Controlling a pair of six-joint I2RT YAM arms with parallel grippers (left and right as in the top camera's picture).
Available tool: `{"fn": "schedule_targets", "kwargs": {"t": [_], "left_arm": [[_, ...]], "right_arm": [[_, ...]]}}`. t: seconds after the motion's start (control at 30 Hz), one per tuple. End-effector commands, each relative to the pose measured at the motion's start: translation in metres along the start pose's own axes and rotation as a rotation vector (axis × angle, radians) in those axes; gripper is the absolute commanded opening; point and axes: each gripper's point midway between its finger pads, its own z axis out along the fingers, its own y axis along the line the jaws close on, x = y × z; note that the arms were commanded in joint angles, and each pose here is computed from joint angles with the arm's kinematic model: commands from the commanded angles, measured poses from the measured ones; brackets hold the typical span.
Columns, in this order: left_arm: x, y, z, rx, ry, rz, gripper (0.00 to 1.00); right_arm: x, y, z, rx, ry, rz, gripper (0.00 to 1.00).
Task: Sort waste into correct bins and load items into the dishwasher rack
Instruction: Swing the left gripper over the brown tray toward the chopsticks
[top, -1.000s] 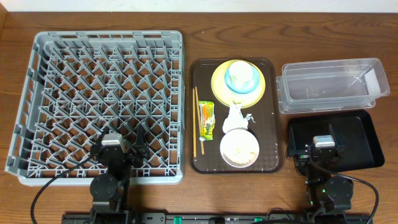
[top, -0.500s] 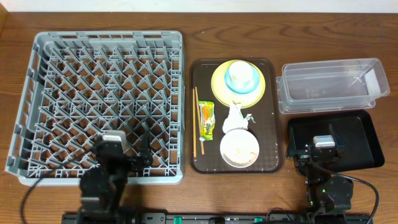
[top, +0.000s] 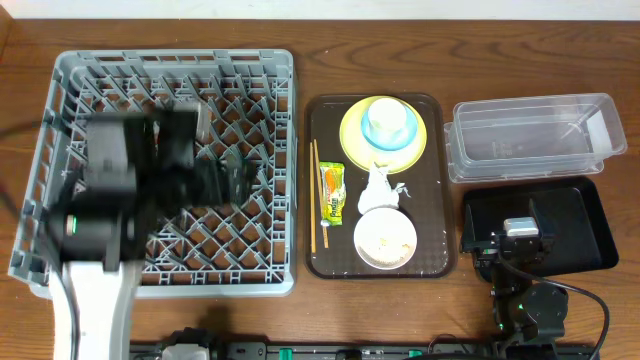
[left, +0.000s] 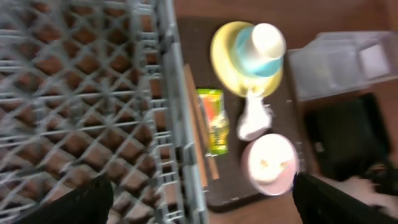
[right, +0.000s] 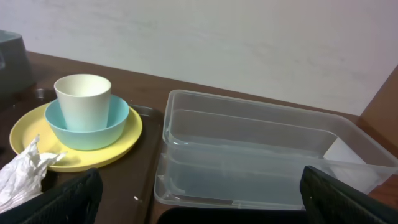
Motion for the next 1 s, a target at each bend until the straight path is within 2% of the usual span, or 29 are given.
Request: {"fn": "schedule_targets", "kwargs": {"t": [0.0, 0.03, 0.1, 0.13, 0.2, 0.23, 0.4, 0.47, 0.5, 0.53, 0.7, 0.83, 0.97], "left_arm": [[-0.007, -0.023, 0.010, 0.156, 0.065, -0.104, 0.93], [-0.007, -0.026, 0.014, 0.183, 0.086, -0.130, 0.88], [-0.005, -0.025, 0.023, 0.191, 0.122, -0.160, 0.54], [-0.003, -0.025, 0.027, 0.190, 0.142, -0.165, 0.42], [0.003, -0.027, 0.034, 0.188, 0.180, -0.165, 0.11], [0.006, -0.027, 0.037, 0.178, 0.194, -0.160, 0.06], [0.018, -0.017, 0.051, -0.049, 0.205, -0.139, 0.06], [0.022, -0.022, 0.055, -0.110, 0.198, -0.125, 0.11], [0.024, -0.028, 0.057, -0.122, 0.195, -0.108, 0.29], [0.027, -0.038, 0.060, -0.121, 0.193, -0.086, 0.38], [0.040, -0.085, 0.074, -0.091, 0.174, 0.087, 0.39], [0.062, -0.086, 0.087, -0.237, 0.182, 0.097, 0.38], [0.093, -0.075, 0.106, -0.357, 0.264, 0.105, 0.36]], "right_arm": [[0.001, 0.000, 0.000, 0.004, 0.001, 0.017, 0.99], [0.000, 0.000, 0.000, 0.004, 0.000, 0.018, 0.99], [0.000, 0.000, 0.000, 0.004, 0.000, 0.018, 0.99], [0.001, 0.000, 0.000, 0.004, 0.001, 0.017, 0.99], [0.001, 0.000, 0.000, 0.004, 0.001, 0.017, 0.99], [0.000, 0.000, 0.000, 0.004, 0.000, 0.018, 0.99], [0.001, 0.000, 0.000, 0.004, 0.001, 0.017, 0.99], [0.000, 0.000, 0.000, 0.004, 0.000, 0.018, 0.99], [0.000, 0.000, 0.000, 0.004, 0.000, 0.018, 0.99], [0.001, 0.000, 0.000, 0.004, 0.001, 0.017, 0.99], [0.000, 0.000, 0.000, 0.003, 0.000, 0.017, 0.99], [0.000, 0.000, 0.000, 0.003, 0.000, 0.017, 0.99], [0.000, 0.000, 0.000, 0.003, 0.000, 0.017, 0.99]]}}
